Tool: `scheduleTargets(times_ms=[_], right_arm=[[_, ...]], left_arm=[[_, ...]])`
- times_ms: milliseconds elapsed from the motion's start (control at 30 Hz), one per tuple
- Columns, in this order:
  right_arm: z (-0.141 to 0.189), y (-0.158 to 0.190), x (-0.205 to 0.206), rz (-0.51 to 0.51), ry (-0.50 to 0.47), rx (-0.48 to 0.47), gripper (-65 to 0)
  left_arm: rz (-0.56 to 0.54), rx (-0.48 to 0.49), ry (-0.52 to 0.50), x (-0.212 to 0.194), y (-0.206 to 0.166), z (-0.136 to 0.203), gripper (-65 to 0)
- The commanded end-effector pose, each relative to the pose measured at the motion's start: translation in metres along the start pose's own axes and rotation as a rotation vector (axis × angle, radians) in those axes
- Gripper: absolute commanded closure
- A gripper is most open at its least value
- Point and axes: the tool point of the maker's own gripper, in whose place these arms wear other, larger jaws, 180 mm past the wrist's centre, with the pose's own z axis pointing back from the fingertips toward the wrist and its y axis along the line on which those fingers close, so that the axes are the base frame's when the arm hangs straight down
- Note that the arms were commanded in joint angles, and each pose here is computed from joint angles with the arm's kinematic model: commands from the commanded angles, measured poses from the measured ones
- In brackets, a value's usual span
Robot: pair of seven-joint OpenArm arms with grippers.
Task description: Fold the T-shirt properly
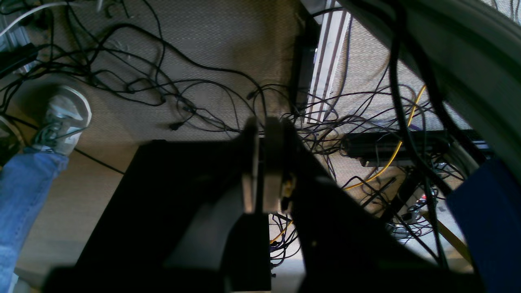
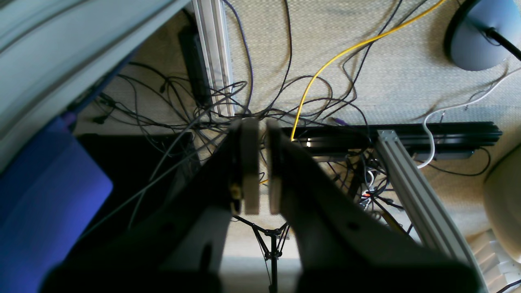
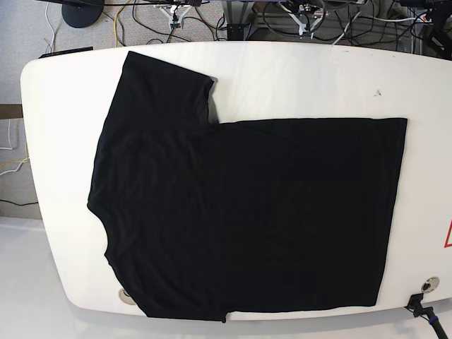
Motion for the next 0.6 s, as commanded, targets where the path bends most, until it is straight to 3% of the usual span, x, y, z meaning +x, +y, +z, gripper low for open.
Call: scheduleTargets(times_ms=[0,433,567], right_arm=[[0.000,-0.002,-0.002,0.003,0.002,0.002,-3.1],[0.000,-0.003,-0.010,0.001,0.007,0.000,-3.1],[0.000,-0.003,-0.002,-0.005,-0.018,0.002,-2.3]], left_arm=[[-0.004,0.001,-0.006,0.002,0.000,0.000,-1.2],[0.002,0.003,-0.026,0.004,0.003,0.000,-2.5],[-0.020,0.002,-0.007,0.000,0.001,0.000,-0.2]])
